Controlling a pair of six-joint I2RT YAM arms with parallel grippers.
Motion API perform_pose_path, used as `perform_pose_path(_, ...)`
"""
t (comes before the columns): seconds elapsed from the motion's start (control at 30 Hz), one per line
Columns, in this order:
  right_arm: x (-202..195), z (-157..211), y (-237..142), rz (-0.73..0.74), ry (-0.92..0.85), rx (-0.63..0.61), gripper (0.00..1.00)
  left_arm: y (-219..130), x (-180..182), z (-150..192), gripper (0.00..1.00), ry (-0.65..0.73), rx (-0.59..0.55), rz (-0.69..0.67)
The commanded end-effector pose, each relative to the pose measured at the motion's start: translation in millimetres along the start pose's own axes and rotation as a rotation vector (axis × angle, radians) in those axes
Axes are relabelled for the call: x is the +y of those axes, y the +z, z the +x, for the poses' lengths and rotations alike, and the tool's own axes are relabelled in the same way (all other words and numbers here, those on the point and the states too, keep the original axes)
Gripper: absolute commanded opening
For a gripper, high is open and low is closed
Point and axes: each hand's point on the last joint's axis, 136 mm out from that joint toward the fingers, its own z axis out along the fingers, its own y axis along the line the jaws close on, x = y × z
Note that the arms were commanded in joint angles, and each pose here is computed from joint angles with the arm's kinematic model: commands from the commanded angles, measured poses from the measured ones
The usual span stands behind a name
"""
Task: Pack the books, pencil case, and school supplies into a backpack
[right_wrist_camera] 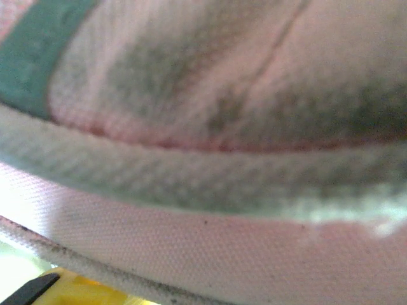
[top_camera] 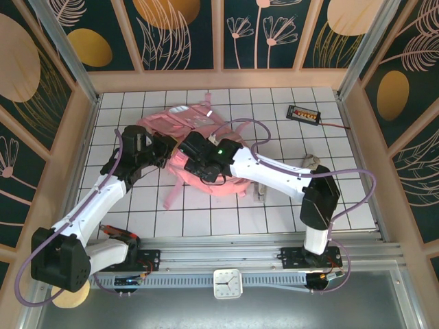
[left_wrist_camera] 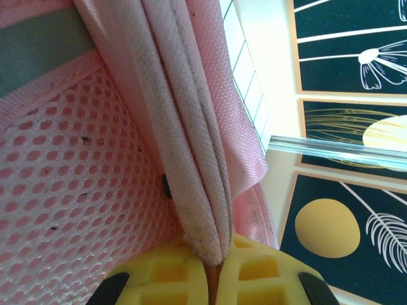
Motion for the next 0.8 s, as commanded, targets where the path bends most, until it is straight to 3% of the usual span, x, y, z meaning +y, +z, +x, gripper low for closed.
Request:
perform_pose_path(0.0,11.7,-8.0,-10.2,-0.056,0.074,-0.009,0.44,-25.7,-70.3,11.1,0.00,0.060,0.043,0.224)
perform_pose_path(0.4,18.7,6.9,-44.9,-0.026,0.065,-0.032,0.44,-24.8,-71.9,7.4,0.00,0.063,0.022,0.232)
perform_pose_path(0.77,6.0,-15.3,-14.1,0.051,0.011,-0.053,0.43,-31.6,-73.5,9.1,0.00,0.055,0.019,0.248)
